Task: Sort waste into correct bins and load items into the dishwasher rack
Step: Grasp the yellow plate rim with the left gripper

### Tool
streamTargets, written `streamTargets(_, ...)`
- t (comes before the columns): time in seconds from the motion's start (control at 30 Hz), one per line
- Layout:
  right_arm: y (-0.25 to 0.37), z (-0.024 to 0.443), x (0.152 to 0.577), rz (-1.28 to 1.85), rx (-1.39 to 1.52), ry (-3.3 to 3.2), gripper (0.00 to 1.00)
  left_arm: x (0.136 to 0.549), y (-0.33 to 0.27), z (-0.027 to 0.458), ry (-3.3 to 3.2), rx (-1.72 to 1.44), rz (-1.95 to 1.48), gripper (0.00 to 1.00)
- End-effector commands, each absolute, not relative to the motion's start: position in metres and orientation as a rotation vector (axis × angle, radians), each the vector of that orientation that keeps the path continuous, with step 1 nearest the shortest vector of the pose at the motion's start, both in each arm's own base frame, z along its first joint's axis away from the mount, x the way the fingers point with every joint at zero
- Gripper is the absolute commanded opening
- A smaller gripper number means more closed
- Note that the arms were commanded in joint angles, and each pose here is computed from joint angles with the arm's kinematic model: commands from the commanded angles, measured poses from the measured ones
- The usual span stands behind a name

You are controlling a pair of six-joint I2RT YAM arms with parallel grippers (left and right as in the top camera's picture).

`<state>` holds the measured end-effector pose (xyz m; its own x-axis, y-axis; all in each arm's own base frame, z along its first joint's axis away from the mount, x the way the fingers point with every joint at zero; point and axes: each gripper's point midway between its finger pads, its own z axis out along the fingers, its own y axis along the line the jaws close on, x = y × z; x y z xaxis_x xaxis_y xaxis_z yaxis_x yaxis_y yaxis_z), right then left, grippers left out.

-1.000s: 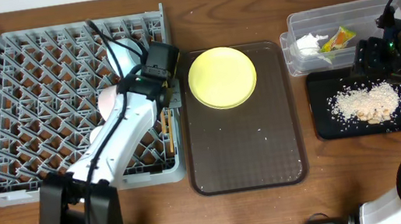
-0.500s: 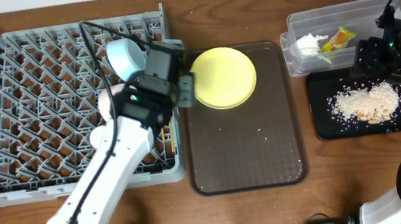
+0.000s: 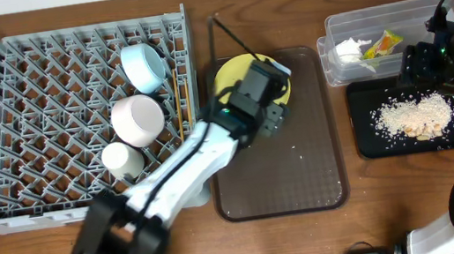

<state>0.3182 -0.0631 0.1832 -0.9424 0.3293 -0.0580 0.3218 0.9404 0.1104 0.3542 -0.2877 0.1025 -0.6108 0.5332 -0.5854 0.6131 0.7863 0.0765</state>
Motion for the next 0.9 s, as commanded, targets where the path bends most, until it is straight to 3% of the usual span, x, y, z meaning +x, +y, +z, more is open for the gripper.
streamTargets(0.0, -0.062, 0.192, 0.316, 0.159, 0.486, 2.995, 0.81, 0.354, -0.299, 0.074, 2.381, 0.931, -0.153, 0.73)
streamTargets(0.3, -0.062, 0.192, 0.316, 0.159, 0.486, 2.998, 0.8, 0.359, -0.309, 0.022, 2.422, 0.96, -0.135, 0.71)
streamTargets(0.4, -0.062, 0.192, 0.316, 0.16, 0.486, 2.998, 0.8, 0.357, -0.307, 0.01, 2.446, 0.971, -0.123, 0.66)
streamTargets(0.5, -0.062, 0.192, 0.315, 0.16, 0.487, 2.999, 0.8, 0.353, -0.305, 0.0, 2.477, 0.972, -0.119, 0.55)
streamTargets(0.63, -0.062, 0.192, 0.315, 0.16, 0.486, 2.999, 0.8, 0.345, -0.306, -0.004, 2.494, 1.0, -0.111, 0.28)
streamTargets(0.87, -0.061, 0.191, 0.314, 0.161, 0.488, 3.005, 0.8, 0.319, -0.331, -0.001, 2.457, 1.099, -0.134, 0.08)
